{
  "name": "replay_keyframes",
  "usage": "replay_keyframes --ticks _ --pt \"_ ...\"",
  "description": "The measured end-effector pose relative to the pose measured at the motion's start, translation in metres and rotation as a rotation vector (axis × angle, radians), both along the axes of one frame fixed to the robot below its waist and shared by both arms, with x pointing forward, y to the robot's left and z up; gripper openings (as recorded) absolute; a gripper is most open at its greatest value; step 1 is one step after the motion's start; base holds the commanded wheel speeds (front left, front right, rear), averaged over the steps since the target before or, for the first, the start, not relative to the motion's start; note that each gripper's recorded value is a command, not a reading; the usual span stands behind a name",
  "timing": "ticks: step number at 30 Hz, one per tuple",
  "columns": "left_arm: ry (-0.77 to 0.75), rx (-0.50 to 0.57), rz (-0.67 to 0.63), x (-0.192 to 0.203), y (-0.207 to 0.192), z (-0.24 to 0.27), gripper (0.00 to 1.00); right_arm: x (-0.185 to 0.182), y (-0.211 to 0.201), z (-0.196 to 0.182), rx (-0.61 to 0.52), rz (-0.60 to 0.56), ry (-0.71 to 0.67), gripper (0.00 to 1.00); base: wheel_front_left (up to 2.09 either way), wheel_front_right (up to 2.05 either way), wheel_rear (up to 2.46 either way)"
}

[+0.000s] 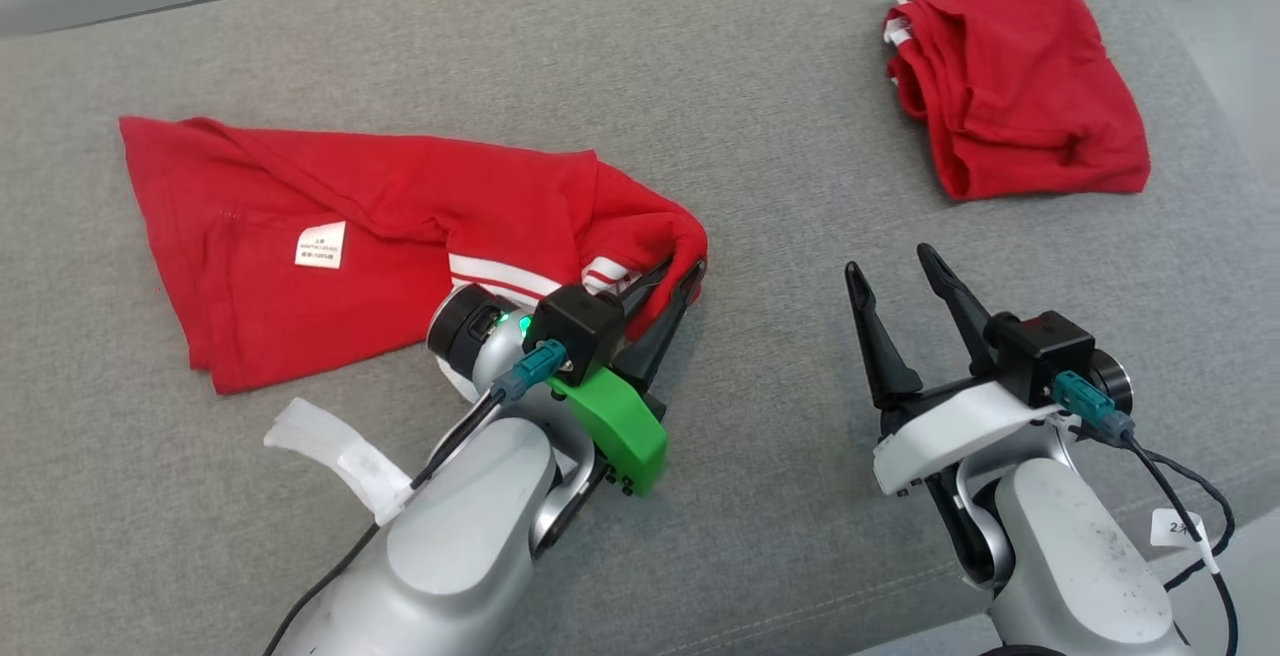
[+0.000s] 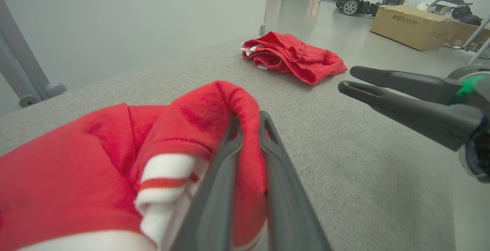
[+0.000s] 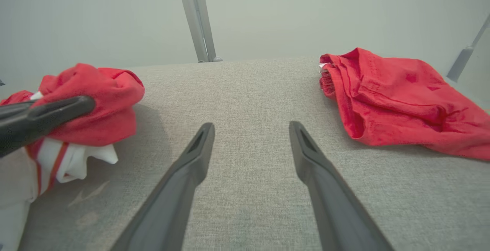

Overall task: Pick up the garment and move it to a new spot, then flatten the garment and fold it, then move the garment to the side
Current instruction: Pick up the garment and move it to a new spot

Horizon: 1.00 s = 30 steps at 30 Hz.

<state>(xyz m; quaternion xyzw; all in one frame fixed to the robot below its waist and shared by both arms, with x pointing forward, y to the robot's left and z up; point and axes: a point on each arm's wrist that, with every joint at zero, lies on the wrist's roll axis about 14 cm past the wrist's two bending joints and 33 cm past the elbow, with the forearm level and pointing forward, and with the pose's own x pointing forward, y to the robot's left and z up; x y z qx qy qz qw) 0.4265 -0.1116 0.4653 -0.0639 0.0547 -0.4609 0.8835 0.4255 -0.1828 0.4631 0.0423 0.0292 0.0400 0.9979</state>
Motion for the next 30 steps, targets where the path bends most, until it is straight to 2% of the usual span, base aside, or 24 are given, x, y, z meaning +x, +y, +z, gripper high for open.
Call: replay_keyframes --ticks 1,2,3,12,20,30 --pt "0.003 0.000 -0.008 -0.002 -0.003 -0.001 0.07 -0.002 -0.003 0.001 -0.001 -0.011 -0.002 1.00 0.00 0.00 0.00" --pt "0.020 0.000 -0.003 -0.002 -0.003 -0.004 0.73 -0.004 -0.006 0.003 -0.001 -0.021 -0.005 1.00 0.00 0.00 0.00" --pt "0.038 0.002 0.008 -0.003 -0.001 -0.008 1.00 -0.006 -0.009 0.004 0.000 -0.030 -0.007 1.00 0.00 0.00 0.00" --pt "0.054 -0.030 0.205 0.003 0.050 -0.006 1.00 -0.013 -0.002 0.013 0.019 -0.022 -0.030 1.00 0.00 0.00 0.00" --pt "0.017 -0.005 0.496 0.003 0.140 -0.002 1.00 -0.017 0.021 0.026 0.043 0.039 -0.065 1.00 0.00 0.00 0.00" --pt "-0.005 0.020 0.780 -0.032 0.234 0.000 1.00 -0.036 0.037 0.035 0.058 0.079 -0.090 1.00 0.00 0.00 0.00"
